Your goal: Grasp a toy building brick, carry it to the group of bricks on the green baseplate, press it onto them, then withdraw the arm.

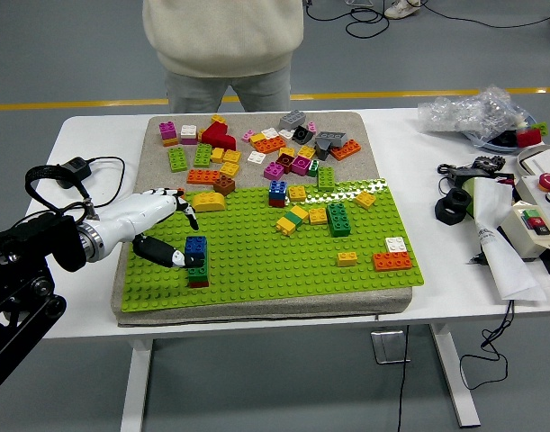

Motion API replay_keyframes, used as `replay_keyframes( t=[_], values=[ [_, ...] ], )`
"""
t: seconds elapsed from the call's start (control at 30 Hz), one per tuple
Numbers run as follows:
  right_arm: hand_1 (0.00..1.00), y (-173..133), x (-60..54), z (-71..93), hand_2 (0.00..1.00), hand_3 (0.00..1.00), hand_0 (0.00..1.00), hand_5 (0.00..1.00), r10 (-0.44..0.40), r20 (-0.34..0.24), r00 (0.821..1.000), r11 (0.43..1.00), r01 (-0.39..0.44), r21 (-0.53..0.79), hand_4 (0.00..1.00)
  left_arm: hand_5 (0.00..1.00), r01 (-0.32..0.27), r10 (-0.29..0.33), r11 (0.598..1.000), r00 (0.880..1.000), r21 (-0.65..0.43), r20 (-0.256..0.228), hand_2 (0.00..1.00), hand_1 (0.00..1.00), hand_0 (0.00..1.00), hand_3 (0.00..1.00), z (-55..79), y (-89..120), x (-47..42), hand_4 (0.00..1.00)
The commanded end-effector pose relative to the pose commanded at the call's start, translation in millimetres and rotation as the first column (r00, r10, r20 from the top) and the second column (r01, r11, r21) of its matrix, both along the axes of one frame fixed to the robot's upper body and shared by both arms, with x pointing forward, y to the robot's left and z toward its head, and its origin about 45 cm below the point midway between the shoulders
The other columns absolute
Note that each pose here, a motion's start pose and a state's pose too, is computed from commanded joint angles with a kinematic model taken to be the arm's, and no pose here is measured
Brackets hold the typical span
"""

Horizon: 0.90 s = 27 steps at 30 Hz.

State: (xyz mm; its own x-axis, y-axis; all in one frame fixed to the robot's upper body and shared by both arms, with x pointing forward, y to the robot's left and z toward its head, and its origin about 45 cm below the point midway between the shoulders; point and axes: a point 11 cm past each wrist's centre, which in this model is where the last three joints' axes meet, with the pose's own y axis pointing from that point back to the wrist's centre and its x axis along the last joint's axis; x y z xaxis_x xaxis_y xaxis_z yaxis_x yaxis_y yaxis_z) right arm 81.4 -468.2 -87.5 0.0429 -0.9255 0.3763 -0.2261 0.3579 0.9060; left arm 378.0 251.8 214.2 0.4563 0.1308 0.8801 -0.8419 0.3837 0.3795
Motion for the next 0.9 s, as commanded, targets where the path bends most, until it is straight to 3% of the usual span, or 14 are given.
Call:
replay_keyframes(
  t=[0.47,0.9],
  values=[
    [0.686,2,-2.6,-1.2,0.736,0.76,0.77,0.765,-0.001,-0.004,1.0,1.0,0.001,0.003,0.998,0.518,-0.002,0.002,1.0,1.0,-0.001,-0.027,0.904,0.998,0.998,0.607,-7.8,3,-6.1,0.998],
    [0.686,2,-1.9,-1.1,0.736,0.76,0.77,0.765,-0.003,-0.002,1.0,1.0,0.003,0.003,0.998,0.509,-0.008,0.007,1.0,0.999,-0.004,-0.039,0.9,0.998,0.998,0.604,-12.9,2,-5.1,0.998]
  ],
)
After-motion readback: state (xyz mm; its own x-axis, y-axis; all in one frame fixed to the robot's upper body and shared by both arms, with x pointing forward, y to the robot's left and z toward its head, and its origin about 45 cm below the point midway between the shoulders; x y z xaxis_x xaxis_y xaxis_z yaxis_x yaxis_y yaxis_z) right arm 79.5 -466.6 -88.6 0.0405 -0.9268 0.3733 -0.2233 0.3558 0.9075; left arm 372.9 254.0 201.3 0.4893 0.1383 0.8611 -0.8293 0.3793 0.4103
